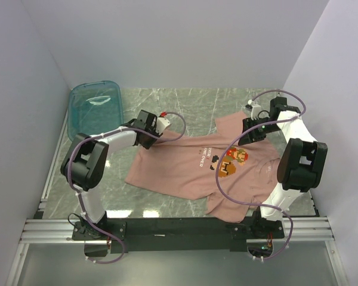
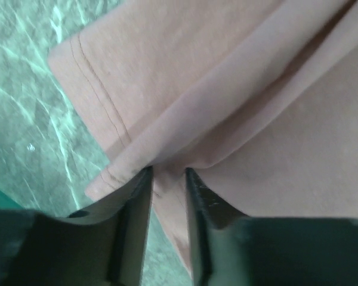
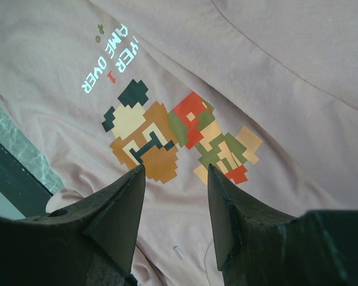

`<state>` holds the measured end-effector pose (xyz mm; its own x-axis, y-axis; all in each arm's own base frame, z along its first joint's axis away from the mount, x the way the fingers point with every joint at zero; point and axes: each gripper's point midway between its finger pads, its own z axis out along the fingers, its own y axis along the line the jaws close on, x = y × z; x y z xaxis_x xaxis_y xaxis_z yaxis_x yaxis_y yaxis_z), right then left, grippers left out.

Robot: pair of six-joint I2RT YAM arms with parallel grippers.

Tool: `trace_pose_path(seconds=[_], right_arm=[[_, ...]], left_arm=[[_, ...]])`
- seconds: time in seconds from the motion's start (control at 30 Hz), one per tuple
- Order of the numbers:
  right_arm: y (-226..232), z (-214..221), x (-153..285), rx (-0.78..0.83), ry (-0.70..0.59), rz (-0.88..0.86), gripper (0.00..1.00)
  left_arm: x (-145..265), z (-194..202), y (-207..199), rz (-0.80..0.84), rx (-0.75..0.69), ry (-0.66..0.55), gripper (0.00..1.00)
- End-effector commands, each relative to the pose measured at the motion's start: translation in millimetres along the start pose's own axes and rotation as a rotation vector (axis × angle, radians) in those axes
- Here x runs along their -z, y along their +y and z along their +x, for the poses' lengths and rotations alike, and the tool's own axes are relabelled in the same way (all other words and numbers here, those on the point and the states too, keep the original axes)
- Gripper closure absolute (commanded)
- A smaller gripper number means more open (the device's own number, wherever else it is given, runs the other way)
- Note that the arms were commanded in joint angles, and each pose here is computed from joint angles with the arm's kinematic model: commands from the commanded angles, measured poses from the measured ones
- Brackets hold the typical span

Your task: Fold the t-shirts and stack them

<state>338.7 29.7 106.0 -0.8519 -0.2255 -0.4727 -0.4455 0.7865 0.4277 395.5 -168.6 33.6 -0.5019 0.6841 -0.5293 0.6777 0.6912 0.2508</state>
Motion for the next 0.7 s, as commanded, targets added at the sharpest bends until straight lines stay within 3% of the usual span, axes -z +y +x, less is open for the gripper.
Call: trace_pose_path(seconds=[0.0,0.13,0.3,0.67], right_arm=[[5.7,-11.6,8.7,0.044,-0.046,0.005,0.47],[6.9,-13.8,11.0,0.05,-0.053,0.007,0.47],[7.0,-8.2,9.4,0.05,-0.046,0.011,0.47],[8.7,-3.6,8.8,0.057,-0.046,0.011,0.47]], left_arm=[[-7.0,-16.6,7.0,-0.014,-0.019,-0.028,0.68],[-13.5,-11.3,2.5,0.005,-0.014,-0.009,0.78],[-4.6,-18.0,2.8,0.01,0.005,-0.023,0.99],[50.3,-29.1,-33.5,0.168,0.12,-0.135,0.99]])
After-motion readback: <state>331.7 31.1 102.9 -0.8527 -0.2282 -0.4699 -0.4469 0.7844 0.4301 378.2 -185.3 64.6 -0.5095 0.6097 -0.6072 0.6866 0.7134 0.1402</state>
